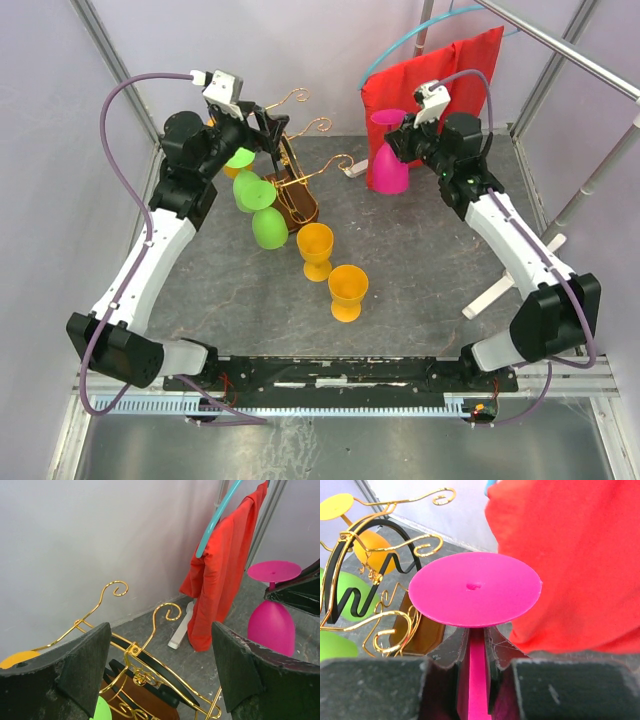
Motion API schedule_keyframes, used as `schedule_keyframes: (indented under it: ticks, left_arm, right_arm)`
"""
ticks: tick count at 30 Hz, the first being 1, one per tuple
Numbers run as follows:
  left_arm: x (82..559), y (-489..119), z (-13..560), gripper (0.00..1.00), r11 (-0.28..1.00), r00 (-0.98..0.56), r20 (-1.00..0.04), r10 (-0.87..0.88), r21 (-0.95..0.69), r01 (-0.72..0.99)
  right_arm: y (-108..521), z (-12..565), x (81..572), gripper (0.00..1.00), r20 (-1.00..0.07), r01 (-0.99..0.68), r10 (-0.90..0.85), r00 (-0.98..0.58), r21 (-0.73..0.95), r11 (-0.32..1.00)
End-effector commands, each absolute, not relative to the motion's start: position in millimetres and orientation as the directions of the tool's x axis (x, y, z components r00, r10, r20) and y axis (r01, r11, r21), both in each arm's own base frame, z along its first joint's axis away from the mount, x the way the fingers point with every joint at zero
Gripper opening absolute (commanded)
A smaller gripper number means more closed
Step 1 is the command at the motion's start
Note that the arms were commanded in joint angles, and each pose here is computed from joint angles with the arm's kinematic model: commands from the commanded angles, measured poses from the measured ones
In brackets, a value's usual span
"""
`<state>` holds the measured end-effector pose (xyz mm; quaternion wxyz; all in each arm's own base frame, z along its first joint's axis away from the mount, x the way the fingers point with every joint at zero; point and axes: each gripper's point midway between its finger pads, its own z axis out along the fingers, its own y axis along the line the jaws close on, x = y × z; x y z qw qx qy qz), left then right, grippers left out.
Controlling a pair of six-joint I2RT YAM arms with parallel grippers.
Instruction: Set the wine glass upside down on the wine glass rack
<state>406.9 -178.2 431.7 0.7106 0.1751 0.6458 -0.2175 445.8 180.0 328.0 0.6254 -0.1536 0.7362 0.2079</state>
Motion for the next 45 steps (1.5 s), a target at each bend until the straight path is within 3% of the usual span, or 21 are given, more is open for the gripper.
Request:
schedule_keyframes:
  ticks: [1,11,25,45]
  left_arm:
    - [398,-176,438,0.87,0.833,0.079,-0.992,-0.102,-0.042,0.552]
    - [396,-163,431,0.88,0.854,0.071,-0.994,-0.080,-0.032,0.519]
    - [399,-145,425,0.88,0.886,0.078,-0.995,-0.054,-0.012,0.464]
    - [411,-121,401,0.89,0.933,0.062,-0.998,-0.002,0.020,0.358]
  right_arm:
    - [198,359,458,0.01,-1.000,-0.532,0.012,0.010,0.005,0.847]
    - [243,343,477,0.01,-0.995,-0.616,0.003,0.097,-0.058,0.785]
    - [299,312,481,0.01,-0.987,-0.825,0.019,0.158,-0.121,0.552]
    - [321,299,505,0.01,-0.971,-0.861,0.087,0.222,-0.154,0.485]
